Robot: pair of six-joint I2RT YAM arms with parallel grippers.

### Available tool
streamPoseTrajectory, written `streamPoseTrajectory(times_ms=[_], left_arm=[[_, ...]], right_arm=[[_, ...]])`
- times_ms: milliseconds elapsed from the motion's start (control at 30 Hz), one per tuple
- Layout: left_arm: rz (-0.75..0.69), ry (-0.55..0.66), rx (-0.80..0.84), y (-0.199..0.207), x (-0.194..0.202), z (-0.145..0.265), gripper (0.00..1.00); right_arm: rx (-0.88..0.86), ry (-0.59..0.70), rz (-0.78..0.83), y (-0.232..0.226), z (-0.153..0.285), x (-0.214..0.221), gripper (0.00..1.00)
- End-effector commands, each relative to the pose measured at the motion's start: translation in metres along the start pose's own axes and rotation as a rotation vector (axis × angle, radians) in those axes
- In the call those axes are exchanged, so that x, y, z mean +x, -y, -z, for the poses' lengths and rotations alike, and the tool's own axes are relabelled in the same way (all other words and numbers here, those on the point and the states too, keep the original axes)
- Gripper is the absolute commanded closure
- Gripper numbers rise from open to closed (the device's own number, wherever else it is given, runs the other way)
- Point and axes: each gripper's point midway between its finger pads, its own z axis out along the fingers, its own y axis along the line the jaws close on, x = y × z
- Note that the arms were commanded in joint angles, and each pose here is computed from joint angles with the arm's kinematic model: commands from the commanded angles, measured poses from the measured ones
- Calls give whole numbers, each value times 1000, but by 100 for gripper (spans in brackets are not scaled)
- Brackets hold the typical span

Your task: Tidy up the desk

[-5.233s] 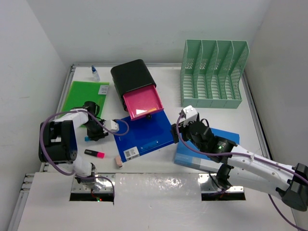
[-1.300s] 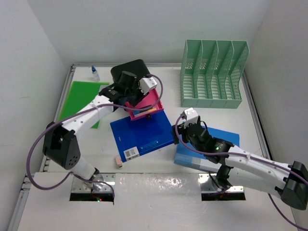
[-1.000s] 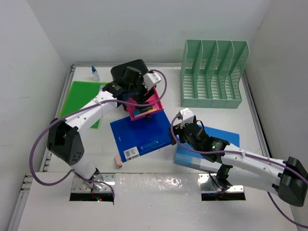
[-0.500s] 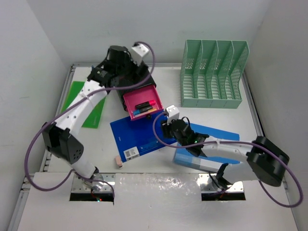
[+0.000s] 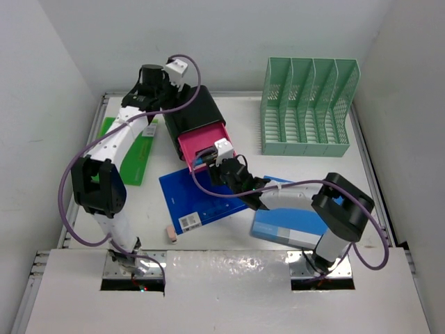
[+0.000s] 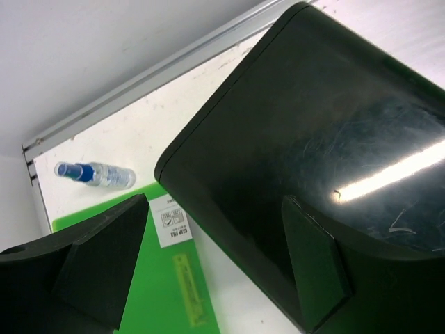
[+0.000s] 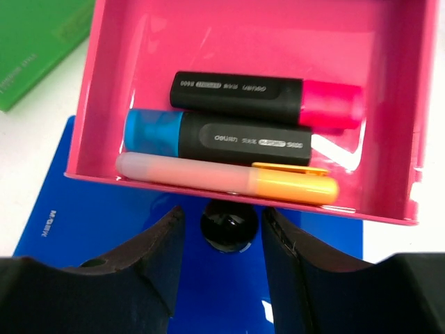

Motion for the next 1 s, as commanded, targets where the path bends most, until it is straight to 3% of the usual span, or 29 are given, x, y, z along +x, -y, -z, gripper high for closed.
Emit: streamPoseTrajectory(times_ms=[0,267,600,967], left_arm=[[-6,92,-9,-5,-21,0,25],[-29,77,49,9,-3,-8,27],[-78,59,92,16,10,-14,29],[-90,42,119,23,19,-20,30]], right_arm=[[-4,86,-42,-9,-11,-32,53],[24,100,-53,-10,-16,-54,53],[66,235,-43,-4,-28,-100,57],[79,264,-57,11,-96,-128,57]])
